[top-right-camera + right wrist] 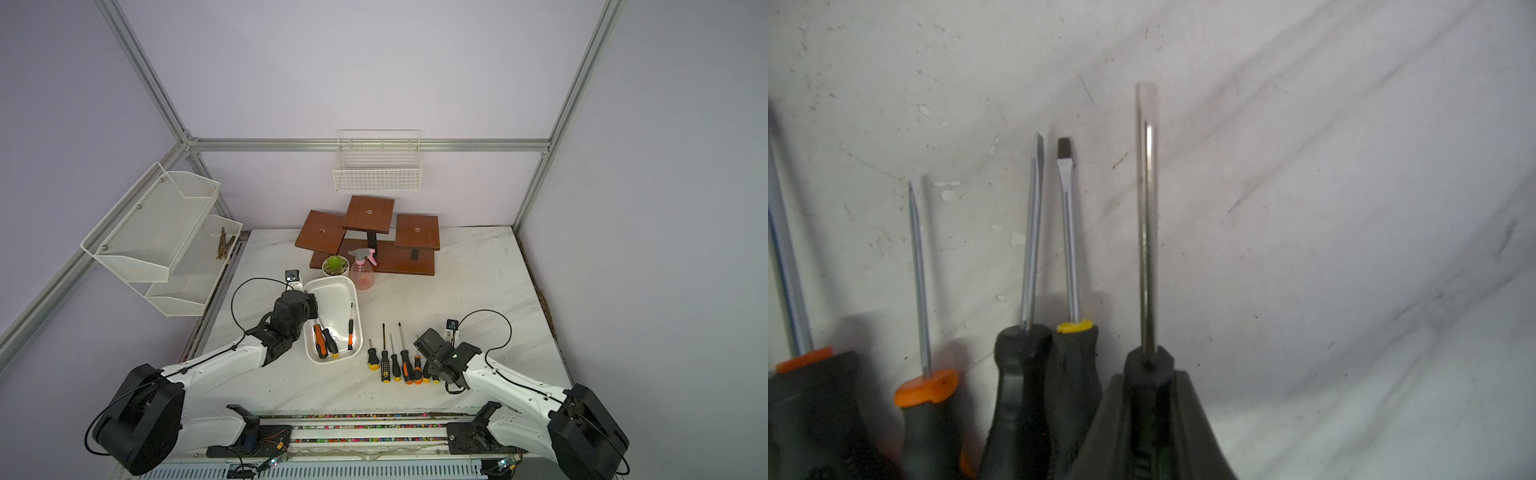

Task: Take out the screwdriver from the storage box
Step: Place the screwdriver at the center of the board.

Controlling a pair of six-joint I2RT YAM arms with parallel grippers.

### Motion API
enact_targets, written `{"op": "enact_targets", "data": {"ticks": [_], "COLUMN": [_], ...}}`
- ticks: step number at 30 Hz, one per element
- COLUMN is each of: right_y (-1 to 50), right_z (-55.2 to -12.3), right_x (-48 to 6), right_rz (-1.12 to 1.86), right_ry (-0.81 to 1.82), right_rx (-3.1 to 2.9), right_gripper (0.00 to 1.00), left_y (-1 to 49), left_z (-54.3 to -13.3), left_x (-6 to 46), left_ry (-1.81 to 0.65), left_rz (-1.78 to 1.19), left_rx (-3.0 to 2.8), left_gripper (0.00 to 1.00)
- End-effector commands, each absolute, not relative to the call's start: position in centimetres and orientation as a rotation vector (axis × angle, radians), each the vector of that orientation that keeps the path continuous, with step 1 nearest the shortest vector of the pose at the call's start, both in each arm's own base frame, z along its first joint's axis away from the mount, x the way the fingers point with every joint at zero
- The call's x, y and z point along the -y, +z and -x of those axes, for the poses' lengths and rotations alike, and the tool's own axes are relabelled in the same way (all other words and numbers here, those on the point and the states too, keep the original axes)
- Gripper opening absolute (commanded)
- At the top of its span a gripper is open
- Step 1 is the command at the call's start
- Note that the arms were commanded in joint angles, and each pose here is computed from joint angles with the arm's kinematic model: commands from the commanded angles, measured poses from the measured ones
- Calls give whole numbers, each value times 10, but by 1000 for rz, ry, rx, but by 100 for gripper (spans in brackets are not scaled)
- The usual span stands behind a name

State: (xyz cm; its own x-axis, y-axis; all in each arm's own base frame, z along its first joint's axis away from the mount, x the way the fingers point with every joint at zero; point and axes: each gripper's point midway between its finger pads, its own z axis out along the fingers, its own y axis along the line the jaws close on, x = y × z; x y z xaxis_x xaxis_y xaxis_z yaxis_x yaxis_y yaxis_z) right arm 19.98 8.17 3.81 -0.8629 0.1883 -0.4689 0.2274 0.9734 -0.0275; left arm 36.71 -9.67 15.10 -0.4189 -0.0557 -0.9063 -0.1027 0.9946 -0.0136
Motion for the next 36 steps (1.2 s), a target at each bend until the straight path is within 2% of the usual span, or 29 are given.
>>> {"op": "enact_targets", "data": {"ticks": [1, 6, 16, 22, 36], "right_y": [36, 31, 28, 28, 32], "right_z": [-205, -204, -203, -203, -204], "right_x": [-86, -87, -87, -87, -86], "right_rz": [-273, -267, -268, -272, -282], "right_ry": [-89, -93, -92, -92, -77], "right_rx": [-2645, -2667, -2683, -2683, -2667], "right_gripper": [0, 0, 14, 18, 23], "left_y": [172, 171, 171, 172, 171], "left_z": [-371, -371, -370, -370, -370], "left_x": [100, 100, 99, 98, 99], "left_ry": [25, 26, 25, 23, 24], "left_rz": [110, 111, 115, 117, 114], "left_rx": [-1940, -1941, -1938, -1935, -1941], "left_gripper": [0, 0, 0, 0, 0]}}
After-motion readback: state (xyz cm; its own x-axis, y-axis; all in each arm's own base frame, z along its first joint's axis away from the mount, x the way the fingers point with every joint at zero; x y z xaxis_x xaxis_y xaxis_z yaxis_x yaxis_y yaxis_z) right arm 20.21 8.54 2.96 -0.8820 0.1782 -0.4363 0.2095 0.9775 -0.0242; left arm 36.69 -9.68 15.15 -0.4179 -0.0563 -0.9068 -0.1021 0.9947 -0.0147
